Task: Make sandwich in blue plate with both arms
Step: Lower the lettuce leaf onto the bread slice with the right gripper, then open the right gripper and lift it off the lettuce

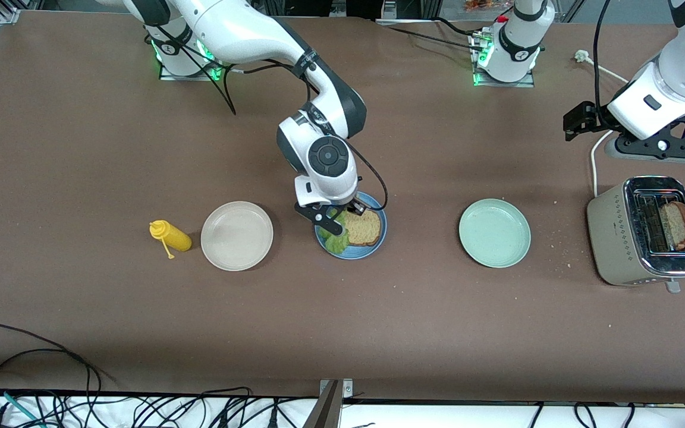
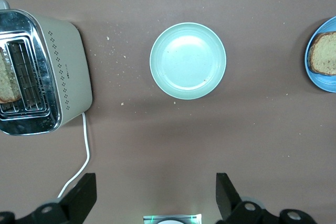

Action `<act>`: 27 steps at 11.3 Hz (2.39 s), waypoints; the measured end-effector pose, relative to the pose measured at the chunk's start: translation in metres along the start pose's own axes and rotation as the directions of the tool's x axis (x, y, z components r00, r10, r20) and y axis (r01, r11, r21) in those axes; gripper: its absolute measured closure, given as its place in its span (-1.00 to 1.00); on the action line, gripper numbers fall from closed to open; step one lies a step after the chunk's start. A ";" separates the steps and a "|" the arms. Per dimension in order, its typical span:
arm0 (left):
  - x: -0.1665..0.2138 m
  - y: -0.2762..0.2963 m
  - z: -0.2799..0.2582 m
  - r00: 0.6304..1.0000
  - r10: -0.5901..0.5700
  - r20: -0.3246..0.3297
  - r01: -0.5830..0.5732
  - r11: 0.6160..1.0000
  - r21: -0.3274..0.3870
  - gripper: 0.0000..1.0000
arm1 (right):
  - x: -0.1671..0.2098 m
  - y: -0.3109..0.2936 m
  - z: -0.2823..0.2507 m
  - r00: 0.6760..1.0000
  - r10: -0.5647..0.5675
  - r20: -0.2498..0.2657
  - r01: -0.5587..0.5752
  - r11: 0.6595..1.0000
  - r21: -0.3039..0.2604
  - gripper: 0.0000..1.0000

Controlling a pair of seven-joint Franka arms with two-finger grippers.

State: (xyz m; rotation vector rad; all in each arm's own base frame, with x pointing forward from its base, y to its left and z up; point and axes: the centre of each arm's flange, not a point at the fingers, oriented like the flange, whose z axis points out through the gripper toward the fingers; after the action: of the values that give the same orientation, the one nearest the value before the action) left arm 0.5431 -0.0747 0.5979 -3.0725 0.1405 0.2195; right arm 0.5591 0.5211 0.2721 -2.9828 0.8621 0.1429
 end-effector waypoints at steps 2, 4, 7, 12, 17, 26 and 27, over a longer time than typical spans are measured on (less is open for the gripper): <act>0.000 0.000 0.000 1.000 0.000 0.000 0.000 1.000 0.000 -1.00 | 0.000 -0.001 0.015 1.000 0.008 -0.001 -0.008 1.000 -0.005 0.96; 0.000 0.000 0.000 1.000 0.000 0.000 0.000 1.000 0.000 -1.00 | -0.004 -0.003 0.027 1.000 0.013 -0.003 -0.013 1.000 -0.007 0.96; 0.000 0.000 0.000 1.000 0.000 0.000 0.000 1.000 0.000 -1.00 | -0.006 -0.004 0.029 1.000 0.021 -0.004 -0.021 1.000 -0.006 0.96; 0.000 0.000 0.000 1.000 0.000 0.000 0.000 1.000 0.000 -1.00 | -0.011 -0.008 0.031 0.998 0.061 -0.011 -0.060 0.998 0.014 0.19; 0.000 0.000 0.000 1.000 0.000 0.000 0.000 1.000 0.000 -1.00 | -0.024 -0.013 0.029 0.996 0.087 -0.015 -0.086 0.996 0.034 -1.00; 0.000 0.000 0.000 1.000 0.000 0.000 0.000 1.000 0.000 -1.00 | -0.005 0.002 -0.096 0.995 0.082 0.063 -0.090 0.985 0.149 -1.00; 0.000 0.000 0.000 1.000 0.000 0.000 0.000 1.000 0.000 -1.00 | 0.008 0.018 -0.110 0.995 0.055 0.081 -0.066 0.988 0.139 -1.00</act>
State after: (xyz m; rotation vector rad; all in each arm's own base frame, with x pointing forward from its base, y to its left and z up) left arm 0.5432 -0.0744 0.5979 -3.0727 0.1398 0.2197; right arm 0.5654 0.4951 0.3811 -2.8019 0.9139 0.1887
